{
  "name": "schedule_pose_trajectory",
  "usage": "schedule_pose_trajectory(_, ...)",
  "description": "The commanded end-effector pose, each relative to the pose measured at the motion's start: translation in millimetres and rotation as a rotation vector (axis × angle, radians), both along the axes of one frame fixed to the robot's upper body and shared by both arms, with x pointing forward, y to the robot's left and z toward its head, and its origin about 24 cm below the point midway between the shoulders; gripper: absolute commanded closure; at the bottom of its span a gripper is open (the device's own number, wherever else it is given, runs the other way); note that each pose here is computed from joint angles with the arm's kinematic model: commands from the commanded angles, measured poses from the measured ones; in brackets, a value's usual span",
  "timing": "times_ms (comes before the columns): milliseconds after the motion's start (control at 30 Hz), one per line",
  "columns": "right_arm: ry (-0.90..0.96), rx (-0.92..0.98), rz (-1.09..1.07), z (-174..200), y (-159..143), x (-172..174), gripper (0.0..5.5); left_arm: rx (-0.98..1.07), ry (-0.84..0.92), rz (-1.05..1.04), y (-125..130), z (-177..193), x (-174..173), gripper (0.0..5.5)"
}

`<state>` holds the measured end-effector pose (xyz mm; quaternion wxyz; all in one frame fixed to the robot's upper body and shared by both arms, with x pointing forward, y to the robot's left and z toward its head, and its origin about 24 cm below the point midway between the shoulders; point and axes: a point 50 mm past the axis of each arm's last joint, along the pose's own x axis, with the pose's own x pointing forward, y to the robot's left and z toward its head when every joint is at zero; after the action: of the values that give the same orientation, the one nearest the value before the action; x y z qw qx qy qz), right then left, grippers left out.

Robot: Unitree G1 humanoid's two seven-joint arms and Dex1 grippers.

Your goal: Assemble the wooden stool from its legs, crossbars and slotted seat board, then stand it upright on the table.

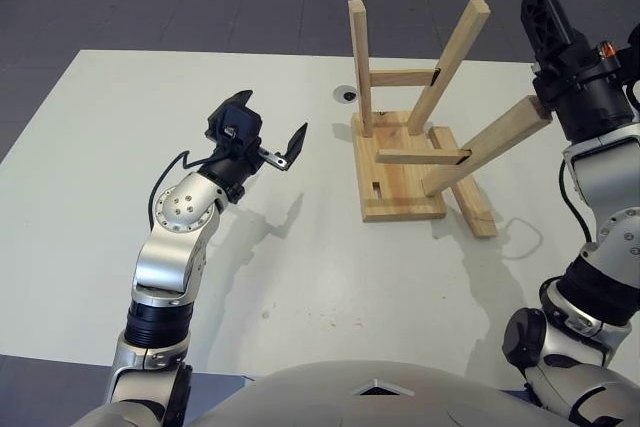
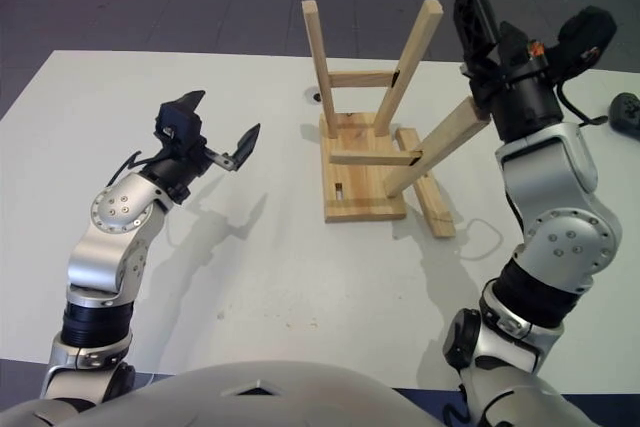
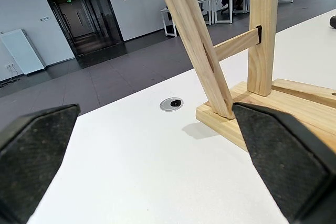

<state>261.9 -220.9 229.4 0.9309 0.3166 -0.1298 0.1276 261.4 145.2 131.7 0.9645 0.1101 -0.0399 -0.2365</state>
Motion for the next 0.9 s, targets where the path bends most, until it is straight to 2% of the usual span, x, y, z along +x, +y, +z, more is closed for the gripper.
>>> schedule_pose_trajectory(33, -0.082, 0.050, -0.124, 18.1, -23.7, -1.5, 0.11, 0.013, 0.007, 0.000, -0.1, -1.2, -1.4, 0.10)
schedule_pose_trajectory(133, -0.034, -0.019, -0.151, 1.9, -41.9, -10.1, 0.11, 0.006, 0.006, 0.013, 2.3, -0.6, -0.7, 0.10)
schedule_pose_trajectory(267, 0.112, -0.052, 0.159, -48.9, -53.3, -39.0, 0.11, -0.069, 0.007, 0.082, 11.1, 3.1, 0.9, 0.10)
schedule_pose_trajectory(433, 0.360, -0.029, 0.273, -107.3, -78.5, -78.6, 0.11, -0.075, -0.003, 0.158, 22.2, 5.1, 5.1, 0.10)
schedule_pose_trajectory(633, 0.484, -0.251, 0.327, -137.8, -63.5, -84.3, 0.11, -0.063, -0.002, 0.154, 22.9, 5.7, 7.2, 0.10)
schedule_pose_trajectory(800, 0.575, -0.520, 0.276, -163.6, -49.4, -75.3, 0.11, -0.045, 0.000, 0.137, 19.7, 4.4, 6.7, 0.10)
schedule_pose_trajectory(900, 0.656, -0.612, 0.229, -177.6, -46.9, -71.0, 0.11, -0.042, 0.002, 0.127, 17.8, 3.6, 7.5, 0.10)
